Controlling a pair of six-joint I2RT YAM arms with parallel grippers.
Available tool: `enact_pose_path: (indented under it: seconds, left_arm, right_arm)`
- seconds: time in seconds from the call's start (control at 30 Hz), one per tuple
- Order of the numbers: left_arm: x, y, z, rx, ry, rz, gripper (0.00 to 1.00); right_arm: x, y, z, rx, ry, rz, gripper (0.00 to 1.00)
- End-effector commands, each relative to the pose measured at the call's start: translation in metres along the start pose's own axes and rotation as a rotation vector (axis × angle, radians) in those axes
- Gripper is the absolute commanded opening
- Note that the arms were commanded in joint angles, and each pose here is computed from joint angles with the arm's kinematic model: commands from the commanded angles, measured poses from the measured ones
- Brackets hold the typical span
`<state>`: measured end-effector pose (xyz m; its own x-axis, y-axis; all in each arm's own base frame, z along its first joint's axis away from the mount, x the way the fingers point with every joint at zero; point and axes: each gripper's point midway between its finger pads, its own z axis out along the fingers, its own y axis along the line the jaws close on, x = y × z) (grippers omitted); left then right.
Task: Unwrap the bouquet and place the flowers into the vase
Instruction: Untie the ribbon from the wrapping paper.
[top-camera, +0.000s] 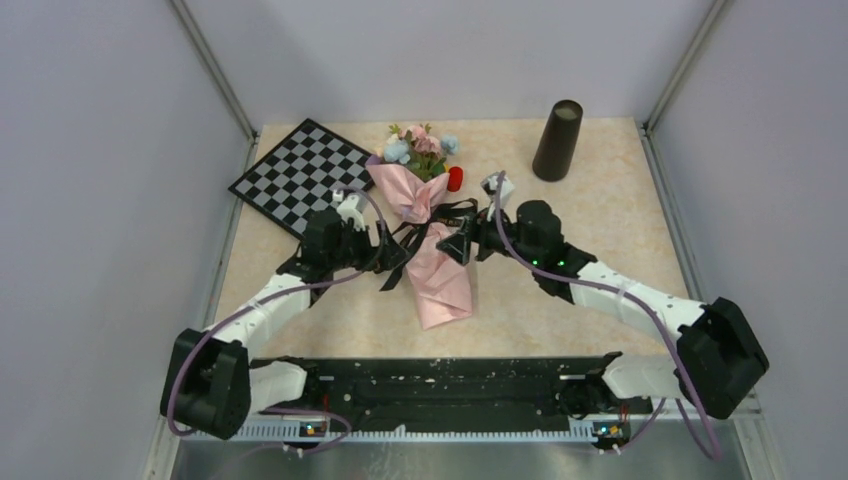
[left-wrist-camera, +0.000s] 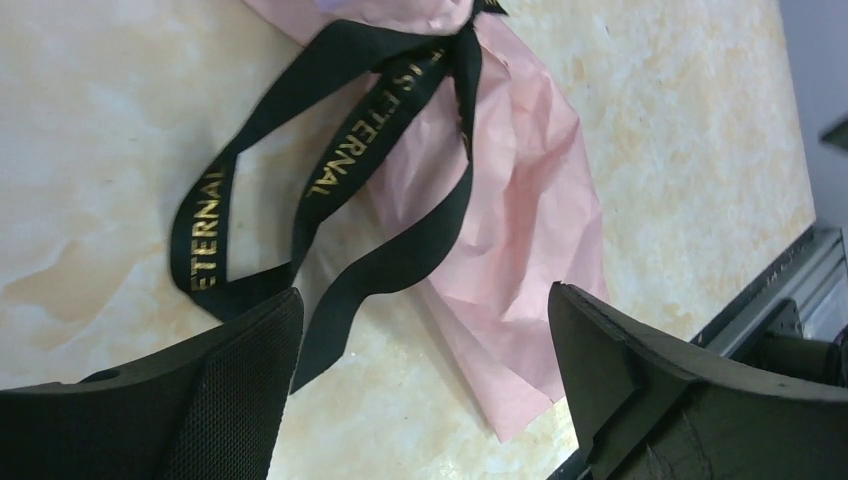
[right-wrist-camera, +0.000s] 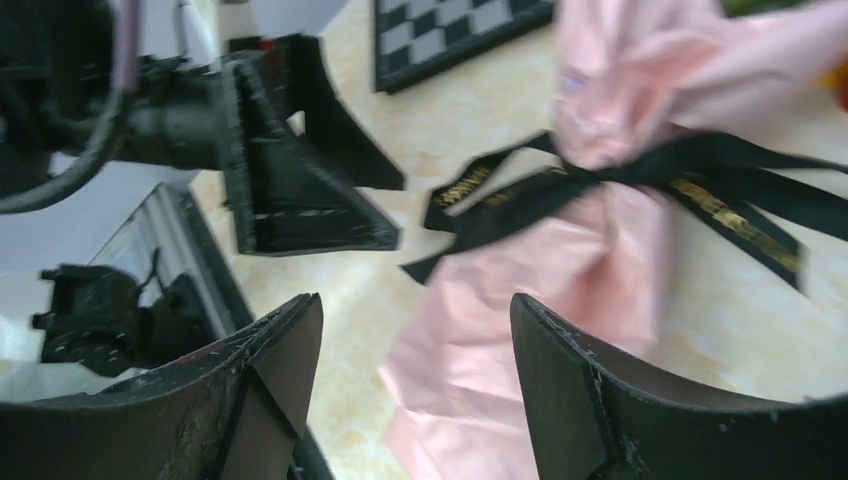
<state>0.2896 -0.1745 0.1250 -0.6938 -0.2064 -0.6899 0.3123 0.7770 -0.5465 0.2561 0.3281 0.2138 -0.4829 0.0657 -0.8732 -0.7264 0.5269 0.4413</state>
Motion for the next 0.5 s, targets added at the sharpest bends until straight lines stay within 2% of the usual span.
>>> enact_pose_path:
  seconds: [0.0,0.13,0.3,0.47]
  left_arm:
    - [-0.015,-0.025,0.018,0.097,0.004,0.134,0.95]
    - [-0.018,-0.020,0.036,0.063,0.028,0.170,0.95]
    - [-0.013,-0.020,0.056,0.007,0.079,0.250,0.93]
    - [0.000,-0.015,0.069,-0.046,0.148,0.310,0.84]
  right_arm:
    - [-0.002,-0.040,-0.026,0.076,-0.022,0.054,0.71]
    - [0.003,-0.064,-0.045,0.133,-0.040,0.094,0.71]
    - [0.011,-0.073,-0.058,0.174,-0.039,0.103,0.71]
    - [0.017,-0.074,-0.062,0.183,-0.036,0.119,0.71]
